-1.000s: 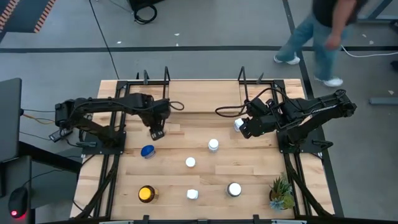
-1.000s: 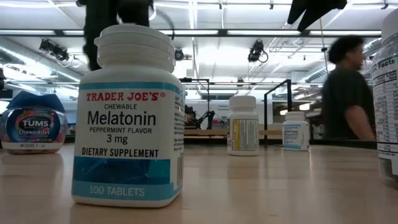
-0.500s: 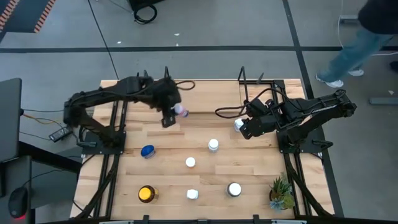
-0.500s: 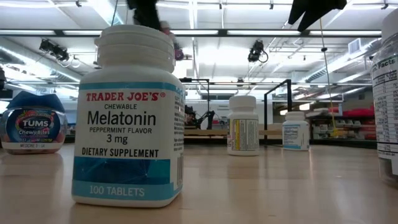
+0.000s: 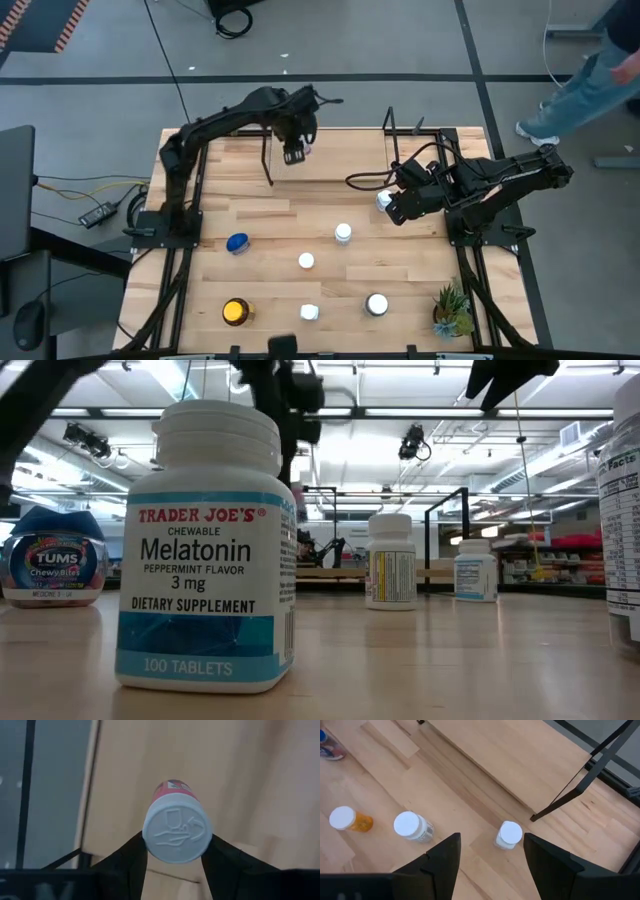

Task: Pick and place medicine bottles onto shelf by color
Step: Put the pink pill bottle on the shelf

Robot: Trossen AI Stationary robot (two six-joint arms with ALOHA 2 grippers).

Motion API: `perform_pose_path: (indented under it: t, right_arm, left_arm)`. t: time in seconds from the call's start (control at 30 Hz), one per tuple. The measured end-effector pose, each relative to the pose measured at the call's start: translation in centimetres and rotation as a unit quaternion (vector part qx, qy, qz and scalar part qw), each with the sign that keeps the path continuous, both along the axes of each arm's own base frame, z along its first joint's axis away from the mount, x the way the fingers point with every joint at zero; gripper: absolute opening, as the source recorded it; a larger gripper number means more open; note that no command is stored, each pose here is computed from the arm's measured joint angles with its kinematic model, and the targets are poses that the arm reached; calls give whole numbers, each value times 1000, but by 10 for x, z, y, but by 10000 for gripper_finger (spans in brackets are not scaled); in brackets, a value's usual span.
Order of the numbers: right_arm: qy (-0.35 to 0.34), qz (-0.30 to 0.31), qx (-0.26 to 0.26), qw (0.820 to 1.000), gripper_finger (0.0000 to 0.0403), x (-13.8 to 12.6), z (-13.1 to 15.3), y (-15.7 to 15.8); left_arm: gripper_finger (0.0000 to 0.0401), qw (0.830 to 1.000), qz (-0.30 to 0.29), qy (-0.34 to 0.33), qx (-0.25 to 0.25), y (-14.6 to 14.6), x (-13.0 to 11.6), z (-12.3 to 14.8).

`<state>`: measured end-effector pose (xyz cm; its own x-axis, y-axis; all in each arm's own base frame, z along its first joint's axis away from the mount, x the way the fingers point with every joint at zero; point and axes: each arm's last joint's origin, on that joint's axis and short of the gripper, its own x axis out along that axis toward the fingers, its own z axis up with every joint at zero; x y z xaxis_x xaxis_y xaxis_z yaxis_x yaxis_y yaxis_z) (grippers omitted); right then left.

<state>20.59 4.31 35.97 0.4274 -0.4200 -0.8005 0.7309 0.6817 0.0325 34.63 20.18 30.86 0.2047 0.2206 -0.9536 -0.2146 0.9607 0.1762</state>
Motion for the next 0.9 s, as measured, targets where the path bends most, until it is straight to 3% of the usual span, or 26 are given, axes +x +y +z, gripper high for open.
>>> perform_pose_path:
  t: [0.2,0.63,0.9]
  right_arm:
    - [0,0,0,1000,224,0,0,0]
    - [0,0,0,1000,224,0,0,0]
    - [1,1,1,1000,224,0,0,0]
  left_arm:
    - [166,999,33,40,2,36,-5,-28]
    - [167,992,-105,56,50,53,-5,-34]
    - [167,992,-92,76,37,62,-15,-50]
